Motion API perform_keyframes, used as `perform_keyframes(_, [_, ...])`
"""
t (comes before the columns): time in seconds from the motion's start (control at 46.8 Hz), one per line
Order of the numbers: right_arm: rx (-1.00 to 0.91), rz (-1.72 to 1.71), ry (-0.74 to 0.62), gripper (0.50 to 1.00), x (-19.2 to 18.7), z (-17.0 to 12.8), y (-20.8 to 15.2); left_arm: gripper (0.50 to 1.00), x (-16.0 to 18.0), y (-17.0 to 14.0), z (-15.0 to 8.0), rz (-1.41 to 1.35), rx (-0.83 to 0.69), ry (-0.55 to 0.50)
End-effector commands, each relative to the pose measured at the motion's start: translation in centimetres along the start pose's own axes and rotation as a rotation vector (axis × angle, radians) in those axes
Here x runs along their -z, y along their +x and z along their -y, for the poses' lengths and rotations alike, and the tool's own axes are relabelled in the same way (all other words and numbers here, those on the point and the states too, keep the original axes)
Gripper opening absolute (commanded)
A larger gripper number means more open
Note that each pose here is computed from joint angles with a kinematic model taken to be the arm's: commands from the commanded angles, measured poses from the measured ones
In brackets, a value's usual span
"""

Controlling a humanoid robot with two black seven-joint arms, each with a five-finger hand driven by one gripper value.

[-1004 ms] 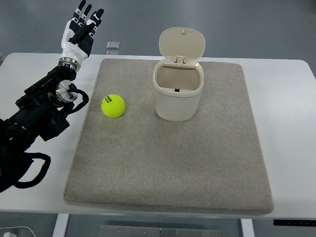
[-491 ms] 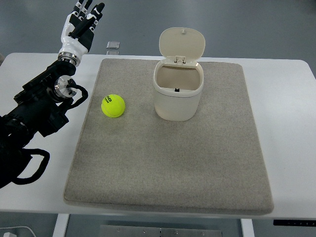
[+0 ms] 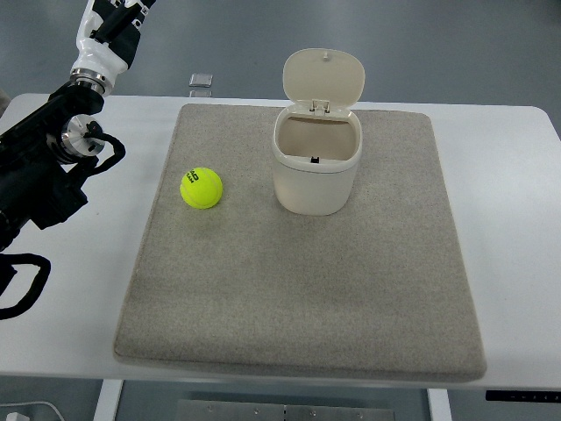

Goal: Put tennis ball into box with left hand
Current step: 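Swing the left hand out over the mat toward the tennis ball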

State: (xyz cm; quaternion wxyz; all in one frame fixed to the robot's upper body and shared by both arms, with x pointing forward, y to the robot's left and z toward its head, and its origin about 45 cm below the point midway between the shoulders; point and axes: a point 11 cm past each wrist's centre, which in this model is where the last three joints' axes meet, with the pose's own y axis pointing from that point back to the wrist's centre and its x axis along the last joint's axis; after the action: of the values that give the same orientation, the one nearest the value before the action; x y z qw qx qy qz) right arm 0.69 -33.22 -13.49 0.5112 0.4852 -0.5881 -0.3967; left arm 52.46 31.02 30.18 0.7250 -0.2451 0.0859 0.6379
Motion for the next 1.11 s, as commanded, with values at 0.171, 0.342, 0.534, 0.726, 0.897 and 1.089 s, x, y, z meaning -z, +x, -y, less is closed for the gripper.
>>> perform_keyframes(0.171, [0.000,0.001,-0.001,0.938,0.0,0.0,0.0,0.990,0.3,-0.7,0.0,0.113,0.103,0.079])
perform_keyframes(0.342, [0.000,0.001,0.001,0.938,0.0,0.0,0.0,0.988,0.9,-1.7,-0.4,0.223,0.219,0.188])
perform_keyframes(0.534, [0.000,-0.001,-0.001,0.938,0.0,0.0,0.0,0.988,0.1,-2.3,-0.9,0.322,0.316,0.265])
perform_keyframes(0.726, [0.000,0.001,-0.001,0.938,0.0,0.0,0.0,0.979,-1.8,-2.2,-1.2,0.399,0.368,0.295])
perform_keyframes(0.897, [0.000,0.001,-0.001,0.938,0.0,0.0,0.0,0.977,-1.2,-2.2,-1.7,0.519,0.429,0.359])
perform_keyframes(1.089, [0.000,0.001,0.001,0.938,0.0,0.0,0.0,0.977,-1.2,-1.6,-2.3,0.642,0.501,0.419])
